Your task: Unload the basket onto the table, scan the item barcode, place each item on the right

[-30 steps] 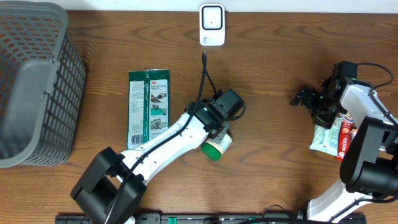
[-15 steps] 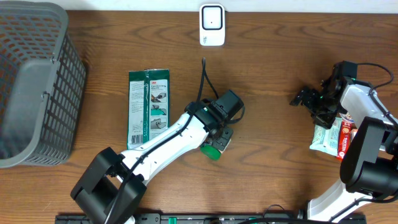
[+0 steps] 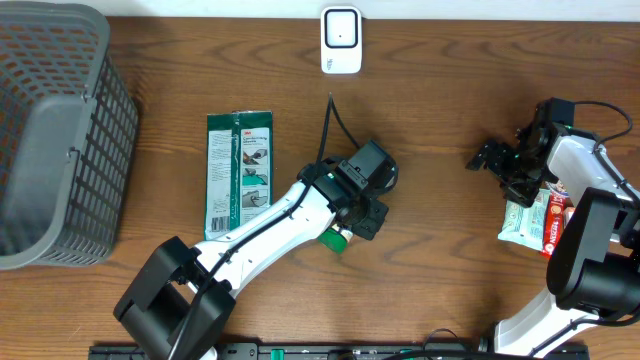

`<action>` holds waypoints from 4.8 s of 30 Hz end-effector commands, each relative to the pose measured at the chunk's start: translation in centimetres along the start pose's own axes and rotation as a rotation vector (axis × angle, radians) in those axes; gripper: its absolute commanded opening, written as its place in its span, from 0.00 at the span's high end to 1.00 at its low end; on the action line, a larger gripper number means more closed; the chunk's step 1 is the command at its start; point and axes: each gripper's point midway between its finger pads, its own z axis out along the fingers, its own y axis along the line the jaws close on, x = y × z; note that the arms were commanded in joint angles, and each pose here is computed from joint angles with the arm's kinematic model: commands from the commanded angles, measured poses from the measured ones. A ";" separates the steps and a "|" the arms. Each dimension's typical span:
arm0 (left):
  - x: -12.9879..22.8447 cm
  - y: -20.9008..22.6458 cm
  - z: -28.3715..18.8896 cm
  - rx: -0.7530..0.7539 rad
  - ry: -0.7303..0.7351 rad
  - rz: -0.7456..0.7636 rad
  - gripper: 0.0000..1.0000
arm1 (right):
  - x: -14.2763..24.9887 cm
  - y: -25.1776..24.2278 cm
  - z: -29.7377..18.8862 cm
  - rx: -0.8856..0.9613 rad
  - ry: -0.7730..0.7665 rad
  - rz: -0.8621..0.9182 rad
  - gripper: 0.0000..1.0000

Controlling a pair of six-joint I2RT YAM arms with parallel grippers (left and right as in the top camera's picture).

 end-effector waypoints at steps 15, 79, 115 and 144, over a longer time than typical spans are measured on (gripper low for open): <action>-1.1 8.1 -3.6 -0.343 -0.057 -0.080 0.92 | -0.8 0.4 -1.2 -0.004 -0.041 -0.021 0.01; 2.7 2.5 0.6 0.033 0.149 -0.115 0.93 | -0.8 0.4 -1.2 -0.004 -0.041 -0.021 0.01; 2.6 -2.8 1.7 0.082 0.105 0.041 0.92 | -0.8 0.4 -1.2 -0.004 -0.041 -0.021 0.01; 1.2 -2.8 1.4 -0.070 0.012 0.177 0.92 | -0.8 0.5 -1.2 -0.007 -0.040 -0.022 0.01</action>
